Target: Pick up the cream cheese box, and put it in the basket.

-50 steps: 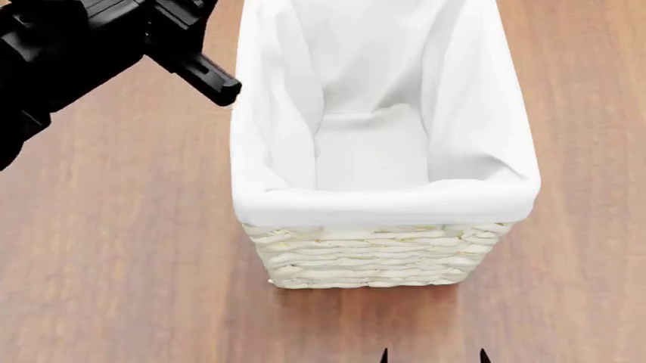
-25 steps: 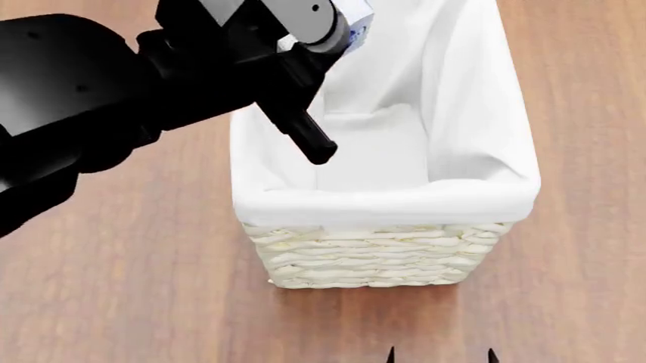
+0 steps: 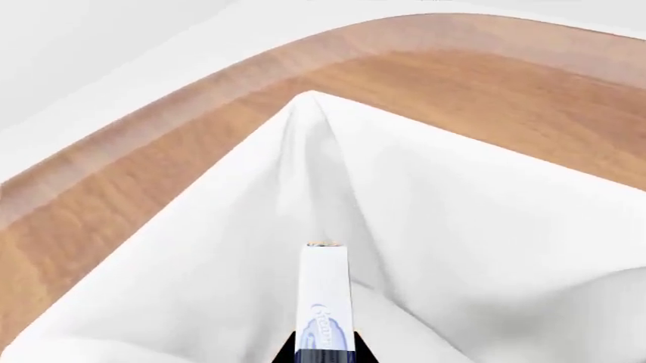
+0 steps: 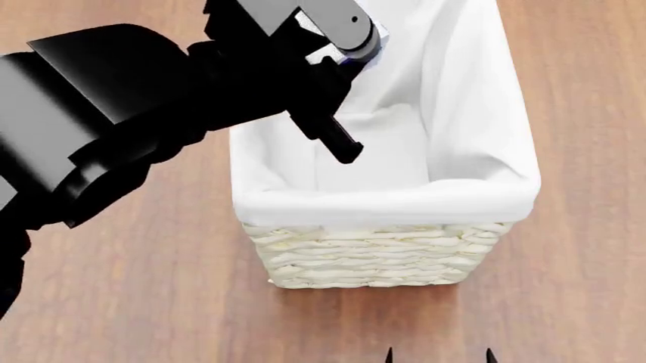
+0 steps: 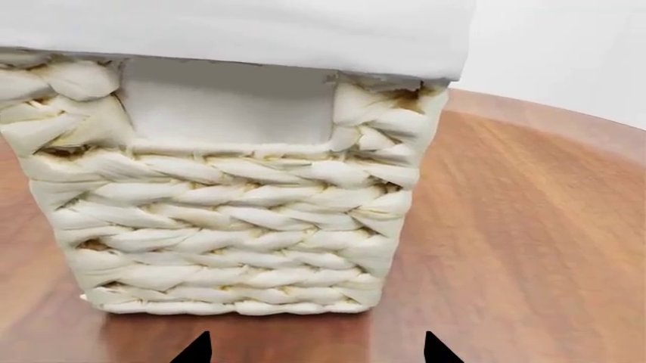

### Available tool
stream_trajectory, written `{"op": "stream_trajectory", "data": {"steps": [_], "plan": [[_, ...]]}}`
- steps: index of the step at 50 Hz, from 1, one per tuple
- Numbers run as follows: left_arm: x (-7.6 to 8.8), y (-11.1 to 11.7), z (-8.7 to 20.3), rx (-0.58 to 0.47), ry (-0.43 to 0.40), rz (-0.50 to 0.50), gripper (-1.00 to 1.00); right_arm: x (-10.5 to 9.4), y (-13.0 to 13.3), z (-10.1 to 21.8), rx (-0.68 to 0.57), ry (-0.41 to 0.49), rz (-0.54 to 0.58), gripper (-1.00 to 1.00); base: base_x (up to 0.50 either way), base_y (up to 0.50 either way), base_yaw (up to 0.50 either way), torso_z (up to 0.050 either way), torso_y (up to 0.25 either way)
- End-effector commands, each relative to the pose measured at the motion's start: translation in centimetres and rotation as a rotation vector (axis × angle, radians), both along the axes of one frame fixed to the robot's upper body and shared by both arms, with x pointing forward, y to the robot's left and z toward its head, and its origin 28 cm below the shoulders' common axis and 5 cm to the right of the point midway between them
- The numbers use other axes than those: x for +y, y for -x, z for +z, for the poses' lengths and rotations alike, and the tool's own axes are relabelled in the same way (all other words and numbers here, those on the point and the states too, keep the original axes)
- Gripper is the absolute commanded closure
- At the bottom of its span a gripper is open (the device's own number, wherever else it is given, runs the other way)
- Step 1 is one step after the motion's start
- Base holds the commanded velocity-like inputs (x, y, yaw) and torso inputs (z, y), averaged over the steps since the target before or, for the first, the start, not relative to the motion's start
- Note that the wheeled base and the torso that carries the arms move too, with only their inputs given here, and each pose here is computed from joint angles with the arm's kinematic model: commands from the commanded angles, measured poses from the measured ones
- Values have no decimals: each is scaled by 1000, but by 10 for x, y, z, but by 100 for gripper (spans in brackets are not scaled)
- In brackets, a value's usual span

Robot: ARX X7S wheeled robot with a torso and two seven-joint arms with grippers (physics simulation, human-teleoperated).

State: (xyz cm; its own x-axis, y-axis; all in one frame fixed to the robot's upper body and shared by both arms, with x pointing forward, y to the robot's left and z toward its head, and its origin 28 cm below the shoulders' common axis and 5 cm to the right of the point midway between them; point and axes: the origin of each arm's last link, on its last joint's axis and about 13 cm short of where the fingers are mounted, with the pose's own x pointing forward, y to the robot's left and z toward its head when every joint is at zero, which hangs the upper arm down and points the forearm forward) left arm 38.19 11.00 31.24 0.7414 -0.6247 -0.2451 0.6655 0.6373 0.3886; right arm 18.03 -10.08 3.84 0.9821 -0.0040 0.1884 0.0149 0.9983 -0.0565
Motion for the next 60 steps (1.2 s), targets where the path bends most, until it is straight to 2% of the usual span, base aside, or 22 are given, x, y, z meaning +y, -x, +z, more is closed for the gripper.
{"op": "stream_trajectory", "data": {"steps": [1, 16, 21, 25, 26, 29, 30, 32, 34, 35, 36, 37, 39, 40, 43, 44, 49, 51, 53, 56, 58, 60], "plan": [[-4, -1, 7, -45, 54, 0, -100, 0, -1, 0, 5, 0, 1, -100, 0, 0, 0, 0, 10], [1, 2, 11, -29, 75, 3, -100, 0, -1, -1, 7, 0, 2, -100, 0, 0, 0, 0, 0], [9, 19, 17, -70, 71, 12, -100, -2, -2, 1, 4, -7, -4, -100, 0, 0, 0, 0, 0], [20, 46, 25, -160, 98, 5, -100, -3, -1, 2, -1, -9, -11, -100, 0, 0, 0, 0, 0], [32, 64, 27, -206, 141, 0, -100, -5, 3, 5, -13, -19, -17, -100, 0, 0, 0, 0, 0], [42, 92, 25, -321, 155, 8, -100, -6, 4, 7, -21, -24, -20, -100, 0, 0, 0, 0, 0], [49, 111, 18, -362, 174, 27, -100, -8, 6, 9, -31, -28, -23, -100, 0, 0, 0, 0, 0], [57, 130, 5, -435, 162, 56, -100, -9, 7, 11, -43, -25, -33, -100, 0, 0, 0, 0, 0], [61, 146, -6, -434, 193, 62, -100, -10, 9, 14, -54, -29, -31, -100, 0, 0, 0, 0, 0], [64, 165, -24, -464, 209, 93, -100, -11, 11, 15, -63, -23, -38, -100, 0, 0, 0, 0, 0], [64, 166, -24, -464, 209, 93, -100, -11, 11, 15, -63, -23, -38, -100, 0, 0, 0, 0, 0], [65, 185, -44, -503, 226, 167, -100, -14, 12, 17, -74, -23, -52, -100, 0, 0, 0, 0, 0], [65, 207, -63, -488, 222, 148, -100, -16, 14, 20, -85, -20, -67, -100, 0, 0, 0, 0, 0], [64, 216, -71, -459, 266, 177, -100, -17, 15, 26, -107, -18, -74, -100, 0, 0, 0, 0, 0], [62, 226, -85, -472, 277, 211, -100, -17, 17, 34, -129, -8, -79, -100, 0, 0, 0, 0, 0], [64, 231, -88, -433, 325, 232, -100, -18, 18, 40, -152, 4, -88, -100, 0, 0, 0, 0, 0], [69, 241, -88, -470, 408, 279, -100, -19, 22, 58, -210, 9, -97, -100, 0, 0, 0, 0, 0], [69, 244, -74, -599, 522, 278, -100, -19, 24, 71, -255, 15, -109, -100, 0, 0, 0, 0, 0], [73, 252, -82, -548, 491, 282, -100, -19, 25, 77, -273, 16, -110, -100, 0, 0, 0, 0, 0], [82, 252, -86, -581, 514, 328, -100, -19, 29, 95, -330, 27, -124, -100, 0, 0, 0, 0, 0], [82, 255, -85, -551, 535, 310, -100, -19, 31, 106, -365, 33, -131, -100, 0, 0, 0, 0, 0], [86, 252, -81, -608, 544, 341, -100, -18, 35, 120, -396, 38, -137, -100, 0, 0, 0, 0, 0]]}}
